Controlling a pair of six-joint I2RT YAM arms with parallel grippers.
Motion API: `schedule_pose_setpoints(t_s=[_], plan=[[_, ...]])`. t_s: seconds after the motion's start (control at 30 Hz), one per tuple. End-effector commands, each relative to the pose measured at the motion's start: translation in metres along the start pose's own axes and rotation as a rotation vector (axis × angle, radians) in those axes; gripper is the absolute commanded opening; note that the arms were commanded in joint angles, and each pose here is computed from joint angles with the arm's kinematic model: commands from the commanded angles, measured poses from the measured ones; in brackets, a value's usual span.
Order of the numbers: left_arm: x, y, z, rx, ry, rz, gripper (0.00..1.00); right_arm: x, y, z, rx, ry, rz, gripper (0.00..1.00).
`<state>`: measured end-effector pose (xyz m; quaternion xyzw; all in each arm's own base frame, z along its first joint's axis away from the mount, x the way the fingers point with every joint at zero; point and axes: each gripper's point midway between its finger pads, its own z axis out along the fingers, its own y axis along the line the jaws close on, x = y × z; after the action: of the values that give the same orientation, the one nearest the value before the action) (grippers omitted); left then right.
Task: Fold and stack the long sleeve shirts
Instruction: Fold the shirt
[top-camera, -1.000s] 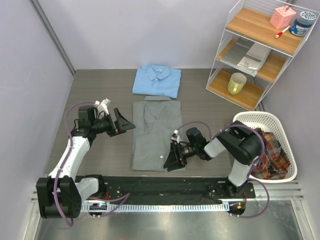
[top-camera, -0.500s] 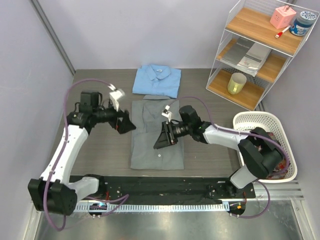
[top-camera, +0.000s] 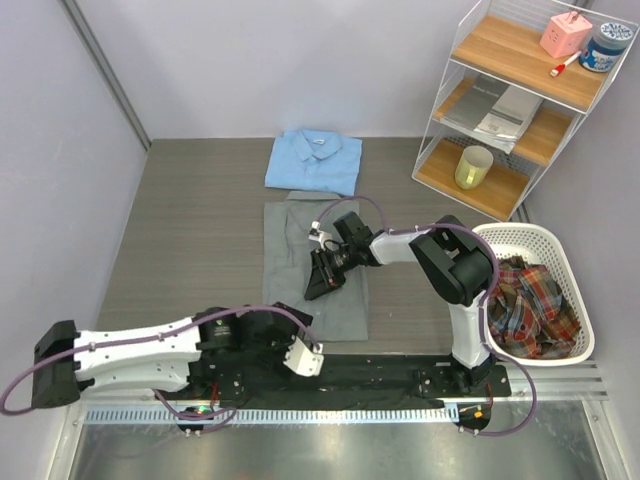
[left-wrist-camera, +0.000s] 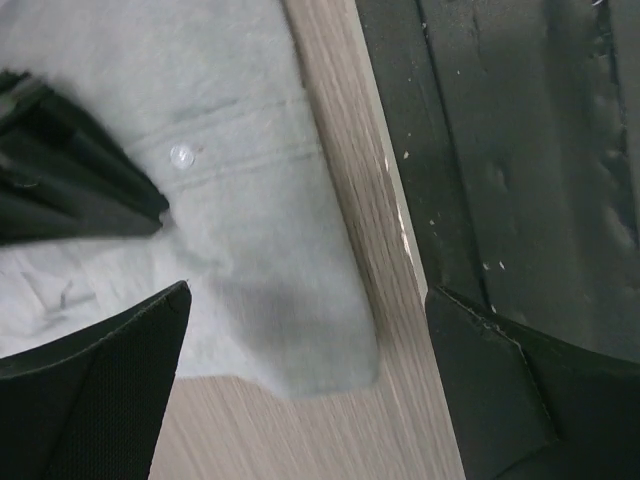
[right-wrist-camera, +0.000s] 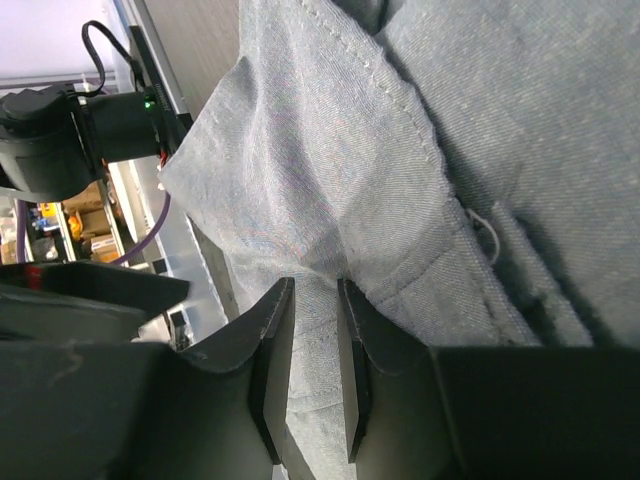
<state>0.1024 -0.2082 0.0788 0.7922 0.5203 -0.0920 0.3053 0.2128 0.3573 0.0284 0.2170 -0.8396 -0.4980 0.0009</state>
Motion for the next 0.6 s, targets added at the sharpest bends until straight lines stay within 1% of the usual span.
schedule_pose_setpoints(t_s=[0.0,0.07,0.1,0.17,0.2,0.3,0.57], plan=[[-0.020,0.031,0.014,-0.210,0.022,0.067,0.93,0.006,-0.021,0.009,0.030,0.013,-0.013,0.30],[-0.024,0.025,0.024,-0.203,0.029,0.091,0.84,0.009,-0.025,0.009,0.035,0.019,-0.001,0.30],[-0.025,0.025,0.027,-0.205,0.031,0.093,0.77,0.010,-0.025,0.009,0.032,0.021,0.003,0.30],[-0.028,0.023,0.034,-0.197,0.032,0.088,0.72,0.006,-0.026,0.010,0.019,0.009,-0.015,0.30],[-0.029,0.022,0.036,-0.195,0.035,0.088,0.66,0.007,-0.026,0.009,0.019,0.009,-0.013,0.30],[-0.032,0.016,0.044,-0.185,0.042,0.105,0.57,0.006,-0.029,0.010,0.010,0.008,-0.005,0.30],[-0.032,-0.004,0.059,-0.137,0.052,0.120,0.57,0.005,-0.037,0.009,0.009,0.002,0.012,0.31]])
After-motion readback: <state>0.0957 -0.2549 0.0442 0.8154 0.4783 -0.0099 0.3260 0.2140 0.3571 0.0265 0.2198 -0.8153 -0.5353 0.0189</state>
